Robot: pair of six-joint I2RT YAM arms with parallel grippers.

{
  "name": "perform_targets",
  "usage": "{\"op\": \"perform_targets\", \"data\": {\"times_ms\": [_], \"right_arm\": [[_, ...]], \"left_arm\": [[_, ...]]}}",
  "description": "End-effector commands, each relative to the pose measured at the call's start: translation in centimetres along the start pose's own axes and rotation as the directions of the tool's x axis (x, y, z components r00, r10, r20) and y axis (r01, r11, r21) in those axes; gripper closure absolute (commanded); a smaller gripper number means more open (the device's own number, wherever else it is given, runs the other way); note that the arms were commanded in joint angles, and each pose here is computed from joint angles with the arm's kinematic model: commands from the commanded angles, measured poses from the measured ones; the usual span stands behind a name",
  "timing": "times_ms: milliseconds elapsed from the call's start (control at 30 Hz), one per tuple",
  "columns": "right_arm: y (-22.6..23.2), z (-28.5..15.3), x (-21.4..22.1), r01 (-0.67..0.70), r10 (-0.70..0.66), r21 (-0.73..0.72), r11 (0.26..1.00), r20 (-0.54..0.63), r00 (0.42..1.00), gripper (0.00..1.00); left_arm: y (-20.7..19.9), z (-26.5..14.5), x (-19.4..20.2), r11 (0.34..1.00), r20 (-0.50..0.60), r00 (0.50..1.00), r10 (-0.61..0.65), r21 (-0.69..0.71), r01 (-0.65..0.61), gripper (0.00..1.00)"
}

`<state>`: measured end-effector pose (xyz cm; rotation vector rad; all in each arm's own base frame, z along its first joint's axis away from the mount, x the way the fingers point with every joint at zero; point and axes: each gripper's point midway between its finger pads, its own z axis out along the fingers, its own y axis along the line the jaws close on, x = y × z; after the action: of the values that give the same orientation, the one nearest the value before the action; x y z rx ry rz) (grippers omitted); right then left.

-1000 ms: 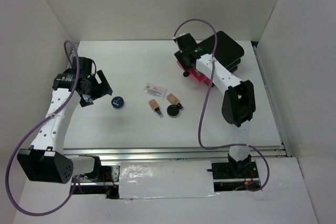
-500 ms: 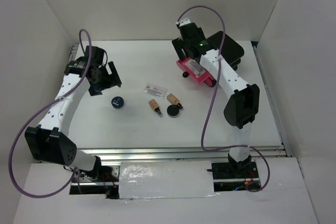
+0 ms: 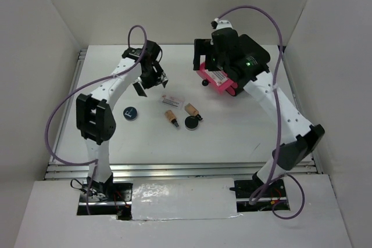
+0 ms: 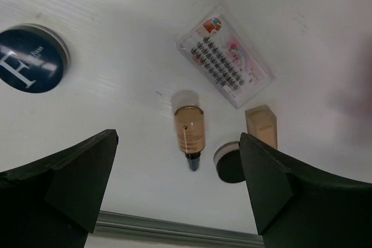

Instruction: Organize the makeup

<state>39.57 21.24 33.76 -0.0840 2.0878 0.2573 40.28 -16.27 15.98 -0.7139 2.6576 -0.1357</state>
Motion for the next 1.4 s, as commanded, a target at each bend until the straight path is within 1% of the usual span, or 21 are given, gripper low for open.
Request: {"op": "perform_targets", "data": {"times_ms": [0, 33, 67, 133, 167, 233, 333, 400, 467, 567, 600, 633, 800, 867, 1000, 1033, 1133, 1167, 1300, 1333, 1367], "right_arm": [[0.8, -2.9, 1.6, -0.081, 0.077, -0.085, 0.993, -0.050, 0.996, 0.00], [0.8, -3.3, 1.8, -0.082, 0.078, -0.095, 0.992, -0.050, 0.996, 0.00], [1.0, -4.7, 1.4, -0.083, 0.080, -0.124, 0.989, -0.032, 0.996, 0.00], [0.8, -6.1, 1.8, -0.082, 0.078, -0.147, 0.986, -0.031, 0.996, 0.00], [0.7, -6.4, 1.9, -0.080, 0.077, -0.153, 0.985, -0.030, 0.997, 0.00], [0.7, -7.5, 2.1, -0.070, 0.066, -0.175, 0.982, -0.027, 0.997, 0.00], [0.8, -8.7, 2.5, -0.052, 0.046, -0.210, 0.976, -0.031, 0.998, 0.00], [0.7, -9.3, 2.8, -0.032, 0.027, -0.229, 0.973, -0.024, 0.999, 0.00], [0.7, -9.6, 3.1, -0.027, 0.022, -0.239, 0.971, -0.022, 1.000, 0.00], [1.2, -10.5, 3.1, -0.032, 0.030, -0.286, 0.958, -0.010, 0.999, 0.00], [2.2, -11.2, 3.3, -0.032, 0.026, -0.345, 0.938, -0.021, 0.999, 0.00], [2.6, -11.3, 3.5, -0.031, 0.023, -0.366, 0.930, -0.025, 0.999, 0.00], [5.5, -12.8, 4.9, 0.050, -0.071, -0.461, 0.886, -0.029, 0.997, 0.00], [6.1, -13.2, 5.1, 0.073, -0.094, -0.476, 0.876, -0.019, 0.995, 0.00], [6.0, -13.5, 5.0, 0.077, -0.091, -0.476, 0.876, -0.006, 0.996, 0.00], [5.9, -13.6, 4.9, 0.081, -0.092, -0.474, 0.877, -0.001, 0.996, 0.00], [5.9, -13.7, 4.8, 0.081, -0.090, -0.474, 0.877, 0.003, 0.996, 0.00], [5.9, -13.9, 4.8, 0.082, -0.090, -0.479, 0.874, 0.005, 0.996, 0.00], [5.7, -14.1, 4.9, 0.083, -0.090, -0.474, 0.877, 0.007, 0.996, 0.00], [5.5, -14.3, 4.8, 0.083, -0.088, -0.470, 0.879, 0.013, 0.996, 0.00], [5.4, -14.4, 4.7, 0.085, -0.087, -0.468, 0.879, 0.018, 0.996, 0.00]], "left_arm": [[-1.7, 1.7, 0.7, 0.985, -0.046, 0.985, -0.168, -0.032, 0.167, 0.01], [-2.2, 1.9, 0.9, 0.983, -0.043, 0.982, -0.181, -0.041, 0.180, 0.01], [-2.8, 2.9, 1.5, 0.978, -0.046, 0.978, -0.204, -0.058, 0.201, 0.01], [-4.0, 3.4, 1.3, 0.968, -0.031, 0.969, -0.246, -0.052, 0.244, 0.00], [-4.1, 4.7, 1.7, 0.963, -0.039, 0.965, -0.260, -0.077, 0.257, 0.01], [-4.5, 5.5, 1.8, 0.953, -0.042, 0.955, -0.294, -0.089, 0.289, 0.01], [-4.2, 8.1, 2.6, 0.936, -0.056, 0.943, -0.327, -0.156, 0.316, 0.01], [-4.4, 8.8, 3.1, 0.929, -0.074, 0.935, -0.347, -0.163, 0.332, 0.01], [-4.5, 9.8, 3.8, 0.924, -0.086, 0.930, -0.356, -0.181, 0.337, 0.01], [-4.8, 11.2, 4.1, 0.922, -0.075, 0.932, -0.355, -0.191, 0.336, 0.01], [-4.9, 11.6, 4.1, 0.919, -0.075, 0.929, -0.363, -0.195, 0.344, 0.01], [-4.8, 12.2, 4.2, 0.916, -0.074, 0.927, -0.366, -0.203, 0.346, 0.00], [-5.4, 13.5, 3.9, 0.912, -0.059, 0.923, -0.380, -0.187, 0.364, 0.01], [-5.2, 14.0, 4.3, 0.909, -0.064, 0.922, -0.383, -0.201, 0.364, 0.01], [-4.0, 14.7, 5.8, 0.902, -0.086, 0.921, -0.380, -0.256, 0.348, 0.01], [-3.8, 14.8, 5.8, 0.901, -0.079, 0.923, -0.377, -0.263, 0.346, 0.02], [-3.2, 15.2, 6.0, 0.902, -0.079, 0.926, -0.369, -0.271, 0.336, 0.08], [-3.3, 15.2, 6.1, 0.903, -0.078, 0.927, -0.366, -0.269, 0.334, 0.11], [-4.0, 15.9, 5.7, 0.911, -0.086, 0.929, -0.361, -0.244, 0.332, 0.15], [-4.3, 16.1, 5.5, 0.915, -0.091, 0.929, -0.358, -0.231, 0.330, 0.18], [-4.8, 16.1, 5.2, 0.917, -0.098, 0.926, -0.364, -0.215, 0.337, 0.27]]}}
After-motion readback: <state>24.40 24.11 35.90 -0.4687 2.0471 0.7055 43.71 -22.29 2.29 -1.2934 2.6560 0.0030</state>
